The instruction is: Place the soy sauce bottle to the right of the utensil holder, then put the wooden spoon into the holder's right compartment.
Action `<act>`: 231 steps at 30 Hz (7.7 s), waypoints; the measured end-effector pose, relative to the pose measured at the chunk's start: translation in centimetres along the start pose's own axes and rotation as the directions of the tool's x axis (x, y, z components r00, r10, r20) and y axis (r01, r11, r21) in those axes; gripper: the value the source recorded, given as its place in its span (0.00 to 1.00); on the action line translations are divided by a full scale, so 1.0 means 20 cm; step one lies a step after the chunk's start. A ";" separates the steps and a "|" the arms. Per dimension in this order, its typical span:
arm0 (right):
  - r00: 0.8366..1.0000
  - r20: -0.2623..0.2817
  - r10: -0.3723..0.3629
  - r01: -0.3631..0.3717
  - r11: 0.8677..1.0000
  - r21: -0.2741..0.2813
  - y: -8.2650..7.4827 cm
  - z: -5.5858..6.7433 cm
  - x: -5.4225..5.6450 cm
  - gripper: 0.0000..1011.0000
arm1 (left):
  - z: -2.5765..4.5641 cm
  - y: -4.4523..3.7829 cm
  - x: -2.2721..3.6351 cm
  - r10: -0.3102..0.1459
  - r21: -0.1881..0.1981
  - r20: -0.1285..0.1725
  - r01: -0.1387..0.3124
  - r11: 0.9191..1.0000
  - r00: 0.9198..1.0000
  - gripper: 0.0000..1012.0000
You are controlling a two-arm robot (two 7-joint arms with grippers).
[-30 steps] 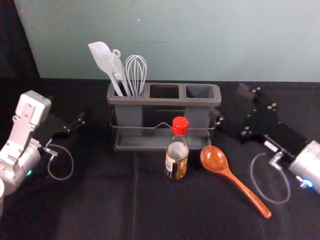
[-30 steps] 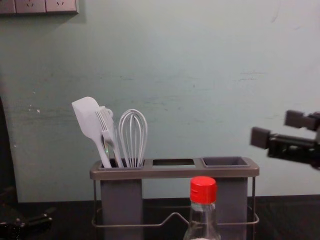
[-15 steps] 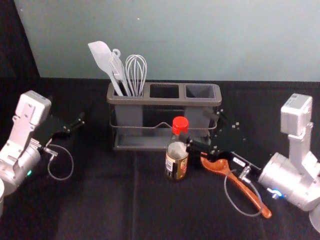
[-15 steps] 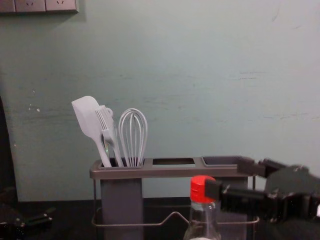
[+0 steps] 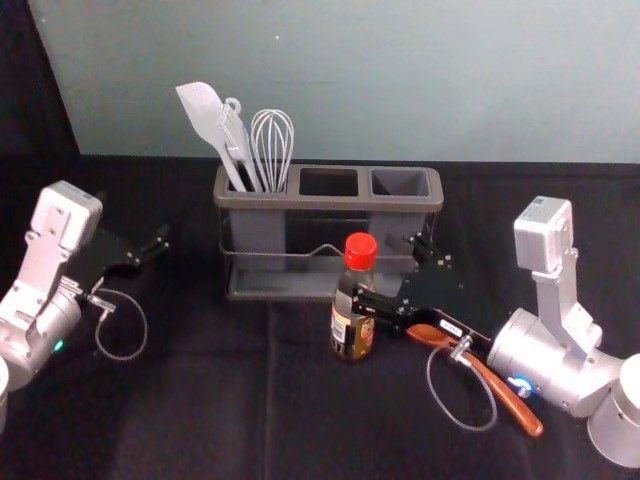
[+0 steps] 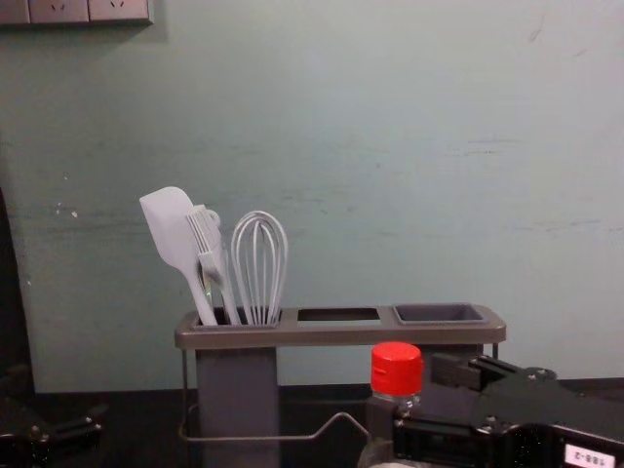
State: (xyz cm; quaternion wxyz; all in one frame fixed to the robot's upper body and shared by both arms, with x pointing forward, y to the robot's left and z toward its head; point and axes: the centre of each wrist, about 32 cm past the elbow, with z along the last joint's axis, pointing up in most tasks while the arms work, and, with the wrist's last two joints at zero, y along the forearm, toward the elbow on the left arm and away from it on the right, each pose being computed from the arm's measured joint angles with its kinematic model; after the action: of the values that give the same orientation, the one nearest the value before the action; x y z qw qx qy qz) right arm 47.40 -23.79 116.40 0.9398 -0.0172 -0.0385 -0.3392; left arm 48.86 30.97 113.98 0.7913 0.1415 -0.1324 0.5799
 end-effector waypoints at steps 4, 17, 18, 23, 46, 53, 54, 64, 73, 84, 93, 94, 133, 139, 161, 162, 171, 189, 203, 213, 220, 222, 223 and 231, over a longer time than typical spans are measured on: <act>1.000 -0.003 0.001 -0.001 1.000 0.000 0.03 0.00 0.01 0.99 | 0.000 0.000 0.000 0.000 0.000 0.000 0.000 1.000 1.000 0.99; 1.000 -0.008 0.020 -0.019 1.000 0.025 0.11 0.02 0.03 0.99 | 0.000 0.000 0.000 0.000 0.000 0.000 0.000 1.000 1.000 0.99; 1.000 -0.009 0.021 -0.020 0.999 0.025 0.12 0.02 0.03 0.99 | 0.000 0.000 0.000 0.000 0.000 0.000 0.000 1.000 1.000 0.99; 1.000 -0.010 0.027 -0.027 0.999 0.027 0.12 0.02 0.03 0.99 | 0.000 0.000 0.000 0.000 0.000 0.000 0.000 1.000 1.000 0.99; 0.999 -0.012 0.044 -0.044 0.999 0.029 0.12 0.02 0.01 0.68 | 0.000 0.000 0.000 0.000 0.000 0.000 0.000 1.000 1.000 0.99; 0.999 -0.009 0.046 -0.046 0.998 0.030 0.12 0.03 0.01 0.47 | 0.000 0.000 0.000 0.000 0.000 0.000 0.000 1.000 1.000 0.99; 0.999 -0.009 0.047 -0.047 0.998 0.032 0.11 0.04 0.00 0.42 | 0.000 0.000 0.000 0.000 0.000 0.000 0.000 1.000 1.000 0.99; 0.998 -0.023 0.062 -0.060 0.994 0.087 0.06 0.12 -0.01 0.39 | 0.000 0.000 0.000 0.000 0.000 0.000 0.000 1.000 1.000 0.99; 0.999 -0.015 0.050 -0.048 0.993 0.107 -0.05 0.24 0.01 0.39 | 0.000 0.000 0.000 0.000 0.000 0.000 0.000 1.000 1.000 0.99; 0.999 -0.011 -0.047 0.048 0.997 0.067 -0.21 0.29 0.16 0.39 | 0.000 0.000 0.000 0.000 0.000 0.000 0.000 1.000 1.000 0.99; 0.987 -0.012 -0.157 0.158 0.986 0.054 -0.34 0.28 0.28 0.39 | 0.000 0.000 0.000 0.000 0.000 0.000 0.000 1.000 1.000 0.99; 0.985 -0.011 -0.170 0.170 0.984 0.052 -0.35 0.28 0.29 0.39 | 0.000 0.000 0.000 0.000 0.000 0.000 0.000 1.000 1.000 0.99; 0.953 -0.088 -0.291 0.298 0.951 0.084 -0.07 -0.02 0.44 0.39 | 0.000 0.000 0.000 0.000 0.000 0.000 0.000 1.000 1.000 0.99; 0.954 -0.099 -0.284 0.292 0.952 0.086 -0.05 -0.04 0.43 0.39 | 0.000 0.000 0.000 0.000 0.000 0.000 0.000 1.000 1.000 0.99; 0.954 -0.116 -0.278 0.289 0.953 0.092 -0.03 -0.07 0.42 0.54 | 0.000 0.000 0.000 0.000 0.000 0.000 0.000 1.000 1.000 0.99; 0.954 -0.116 -0.278 0.288 0.953 0.090 -0.03 -0.07 0.42 0.56 | 0.000 0.000 0.000 0.000 0.000 0.000 0.000 1.000 1.000 0.99; 0.953 -0.111 -0.282 0.294 0.949 0.113 -0.05 -0.04 0.41 0.83 | 0.000 0.000 0.000 0.000 0.000 0.000 0.000 1.000 1.000 0.99; 0.968 -0.033 -0.247 0.249 0.965 0.082 -0.20 0.15 0.28 0.99 | 0.000 0.000 0.000 0.000 0.000 0.000 0.000 1.000 1.000 0.99; 0.984 -0.008 -0.179 0.178 0.982 -0.067 -0.35 0.06 0.10 0.99 | 0.000 0.000 0.000 0.000 0.000 0.000 0.000 1.000 1.000 0.99; 0.982 -0.031 -0.187 0.182 0.976 -0.117 -0.31 -0.06 0.07 0.99 | 0.000 0.000 0.000 0.000 0.000 0.000 0.000 1.000 1.000 0.99; 0.982 -0.030 -0.187 0.183 0.977 -0.113 -0.32 -0.05 0.07 0.99 | 0.000 0.000 0.000 0.000 0.000 0.000 0.000 1.000 1.000 0.99; 0.982 -0.030 -0.187 0.183 0.977 -0.112 -0.32 -0.05 0.08 0.99 | 0.000 0.000 0.000 0.000 0.000 0.000 0.000 1.000 1.000 0.99; 0.982 -0.029 -0.188 0.183 0.977 -0.112 -0.32 -0.05 0.08 0.99 | 0.000 0.000 0.000 0.000 0.000 0.000 0.000 1.000 1.000 0.99; 0.982 -0.029 -0.187 0.183 0.977 -0.110 -0.32 -0.04 0.08 0.99 | 0.000 0.000 0.000 0.000 0.000 0.000 0.000 1.000 1.000 0.99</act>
State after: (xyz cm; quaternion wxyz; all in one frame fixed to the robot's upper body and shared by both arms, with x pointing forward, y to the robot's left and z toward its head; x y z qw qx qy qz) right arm 44.57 -29.69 115.68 0.9024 -0.0570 -0.0033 -0.4272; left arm 48.86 30.97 113.98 0.7913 0.1415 -0.1325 0.5799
